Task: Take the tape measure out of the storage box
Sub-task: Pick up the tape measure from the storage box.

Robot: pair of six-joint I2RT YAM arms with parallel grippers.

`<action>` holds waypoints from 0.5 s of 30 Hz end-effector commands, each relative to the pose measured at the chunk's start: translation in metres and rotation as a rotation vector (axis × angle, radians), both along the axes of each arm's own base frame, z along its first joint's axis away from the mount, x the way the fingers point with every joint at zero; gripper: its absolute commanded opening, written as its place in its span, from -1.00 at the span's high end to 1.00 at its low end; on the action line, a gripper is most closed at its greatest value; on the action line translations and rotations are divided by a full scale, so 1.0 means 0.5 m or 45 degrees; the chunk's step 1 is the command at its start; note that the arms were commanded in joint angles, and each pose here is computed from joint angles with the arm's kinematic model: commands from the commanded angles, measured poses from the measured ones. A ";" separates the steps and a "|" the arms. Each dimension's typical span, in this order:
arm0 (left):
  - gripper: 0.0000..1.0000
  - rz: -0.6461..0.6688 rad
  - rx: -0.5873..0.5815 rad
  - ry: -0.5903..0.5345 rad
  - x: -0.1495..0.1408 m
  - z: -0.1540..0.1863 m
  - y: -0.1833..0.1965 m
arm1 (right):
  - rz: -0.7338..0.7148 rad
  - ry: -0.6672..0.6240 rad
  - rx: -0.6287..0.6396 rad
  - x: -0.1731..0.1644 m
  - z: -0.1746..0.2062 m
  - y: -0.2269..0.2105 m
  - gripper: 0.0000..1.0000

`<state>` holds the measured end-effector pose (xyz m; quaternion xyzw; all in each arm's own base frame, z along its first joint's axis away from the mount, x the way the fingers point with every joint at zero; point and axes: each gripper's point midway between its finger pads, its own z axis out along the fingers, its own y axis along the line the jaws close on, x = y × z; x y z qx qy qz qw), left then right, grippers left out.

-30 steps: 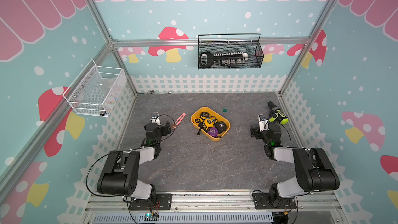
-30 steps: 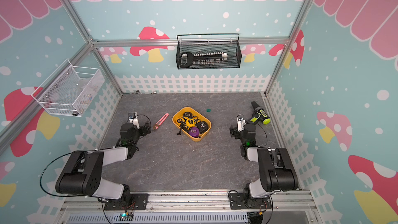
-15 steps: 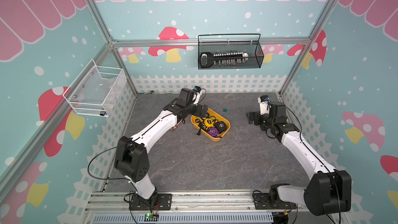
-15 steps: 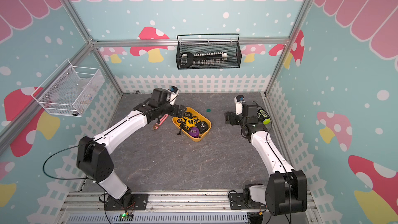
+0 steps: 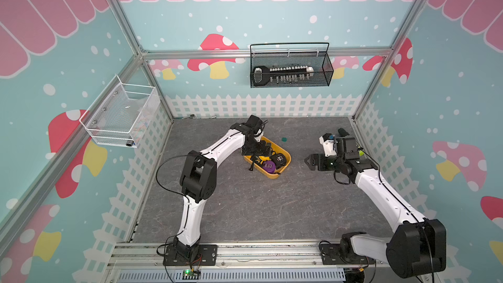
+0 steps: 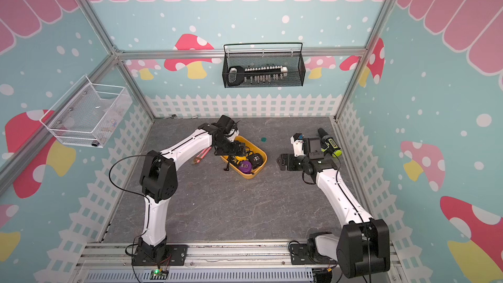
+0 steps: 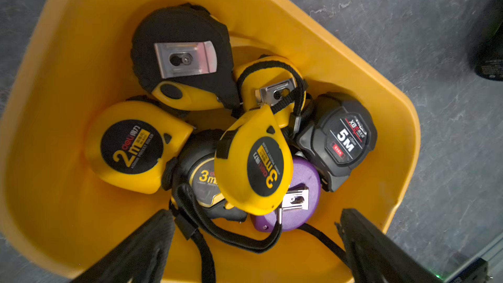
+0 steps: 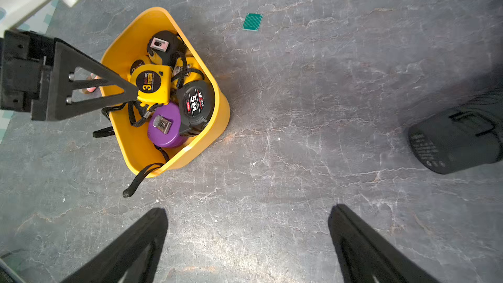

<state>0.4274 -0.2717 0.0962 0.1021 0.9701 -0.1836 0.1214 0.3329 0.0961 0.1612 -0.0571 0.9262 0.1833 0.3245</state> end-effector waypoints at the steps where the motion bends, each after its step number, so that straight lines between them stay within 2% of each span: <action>1: -0.89 0.081 -0.031 0.110 0.003 -0.026 0.006 | 0.022 0.038 0.014 -0.016 -0.014 0.009 -0.96; 6: -0.72 0.127 -0.084 0.173 0.022 -0.050 0.009 | 0.038 0.050 0.027 -0.010 -0.024 0.016 -0.92; 11: -0.44 0.137 -0.121 0.187 0.041 -0.057 0.002 | 0.047 0.075 0.044 -0.004 -0.036 0.022 -0.84; 13: -0.25 0.138 -0.139 0.199 0.042 -0.059 -0.002 | 0.049 0.079 0.054 -0.002 -0.037 0.025 -0.80; 15: -0.14 0.125 -0.166 0.212 0.040 -0.057 -0.010 | 0.048 0.084 0.061 -0.001 -0.039 0.026 -0.77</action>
